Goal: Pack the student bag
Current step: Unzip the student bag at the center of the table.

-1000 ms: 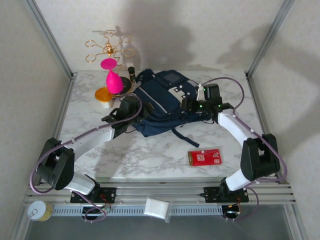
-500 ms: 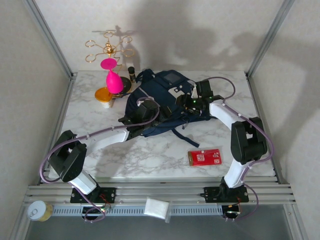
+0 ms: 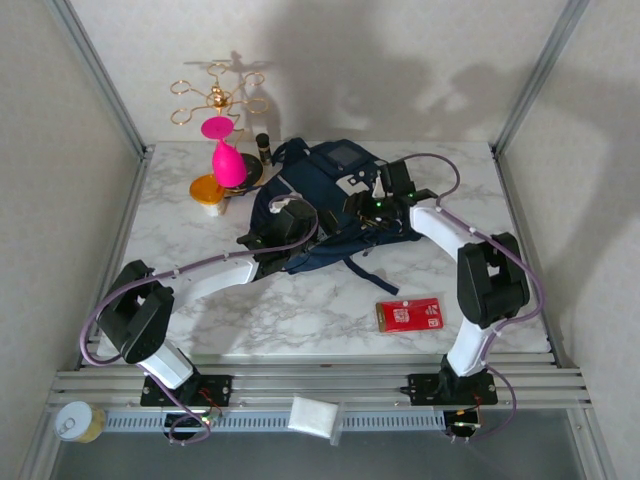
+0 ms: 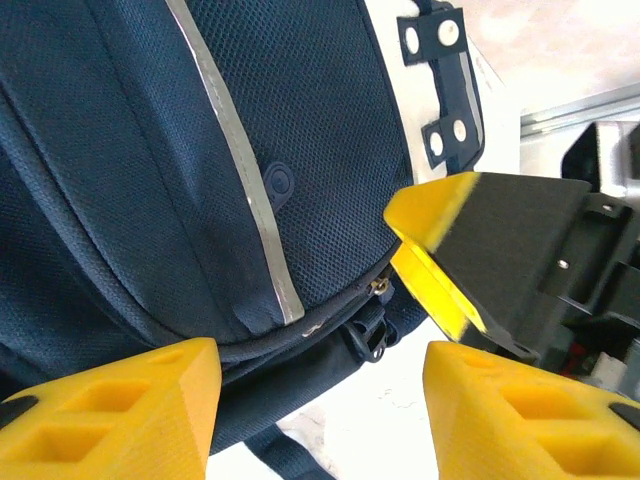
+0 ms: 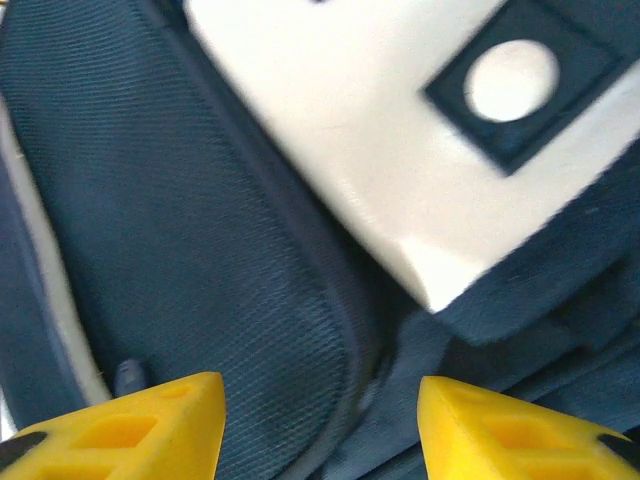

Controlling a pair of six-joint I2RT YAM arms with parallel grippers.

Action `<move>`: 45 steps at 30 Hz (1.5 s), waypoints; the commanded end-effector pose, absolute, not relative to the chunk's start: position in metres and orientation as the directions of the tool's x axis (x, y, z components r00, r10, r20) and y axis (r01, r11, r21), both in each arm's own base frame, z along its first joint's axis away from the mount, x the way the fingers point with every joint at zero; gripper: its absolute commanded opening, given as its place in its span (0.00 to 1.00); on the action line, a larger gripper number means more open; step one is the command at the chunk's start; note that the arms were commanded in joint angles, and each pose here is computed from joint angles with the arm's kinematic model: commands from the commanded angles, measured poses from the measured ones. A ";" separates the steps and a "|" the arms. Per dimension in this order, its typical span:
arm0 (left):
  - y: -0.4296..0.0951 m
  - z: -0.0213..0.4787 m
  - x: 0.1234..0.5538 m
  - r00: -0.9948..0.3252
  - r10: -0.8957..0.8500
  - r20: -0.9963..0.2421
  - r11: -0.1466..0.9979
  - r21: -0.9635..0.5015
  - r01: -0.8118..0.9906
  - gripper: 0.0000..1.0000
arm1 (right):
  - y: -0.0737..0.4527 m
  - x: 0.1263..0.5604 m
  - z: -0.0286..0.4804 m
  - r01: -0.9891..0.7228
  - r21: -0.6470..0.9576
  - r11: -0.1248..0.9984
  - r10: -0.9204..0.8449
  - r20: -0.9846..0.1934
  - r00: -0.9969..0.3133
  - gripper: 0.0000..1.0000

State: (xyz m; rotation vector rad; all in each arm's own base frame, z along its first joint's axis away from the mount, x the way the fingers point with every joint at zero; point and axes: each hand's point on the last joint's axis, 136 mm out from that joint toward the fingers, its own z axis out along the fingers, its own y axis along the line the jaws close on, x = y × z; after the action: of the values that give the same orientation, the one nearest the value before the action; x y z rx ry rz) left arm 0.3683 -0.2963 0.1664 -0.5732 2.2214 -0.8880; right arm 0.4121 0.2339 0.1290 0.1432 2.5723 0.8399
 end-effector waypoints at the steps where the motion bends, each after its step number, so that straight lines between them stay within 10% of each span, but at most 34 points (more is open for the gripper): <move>1: -0.292 0.164 0.371 -0.663 -0.607 -0.438 0.690 -0.705 -0.165 0.55 | 0.234 0.414 0.141 -0.004 0.602 0.798 0.279 -0.377 -0.883 0.50; 13: -0.287 0.159 0.364 -0.666 -0.612 -0.427 0.691 -0.697 -0.188 0.56 | 0.246 0.427 0.121 0.016 0.634 0.773 0.299 -0.342 -0.891 0.41; 24: -0.278 0.167 0.341 -0.637 -0.640 -0.431 0.703 -0.663 -0.257 0.60 | 0.265 0.411 0.177 -0.012 0.801 0.599 0.366 -0.287 -0.885 0.01; 45: -0.280 0.180 0.314 -0.621 -0.639 -0.453 0.749 -0.551 -0.369 0.46 | 0.287 0.356 0.228 0.048 0.962 0.270 0.465 -0.086 -0.881 0.00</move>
State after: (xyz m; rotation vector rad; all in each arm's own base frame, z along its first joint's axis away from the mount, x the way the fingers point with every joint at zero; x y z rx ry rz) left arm 0.3185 -0.2937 0.1919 -0.6865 2.2773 -0.6765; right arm 0.3628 0.2685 0.1683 0.6117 2.3564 1.4451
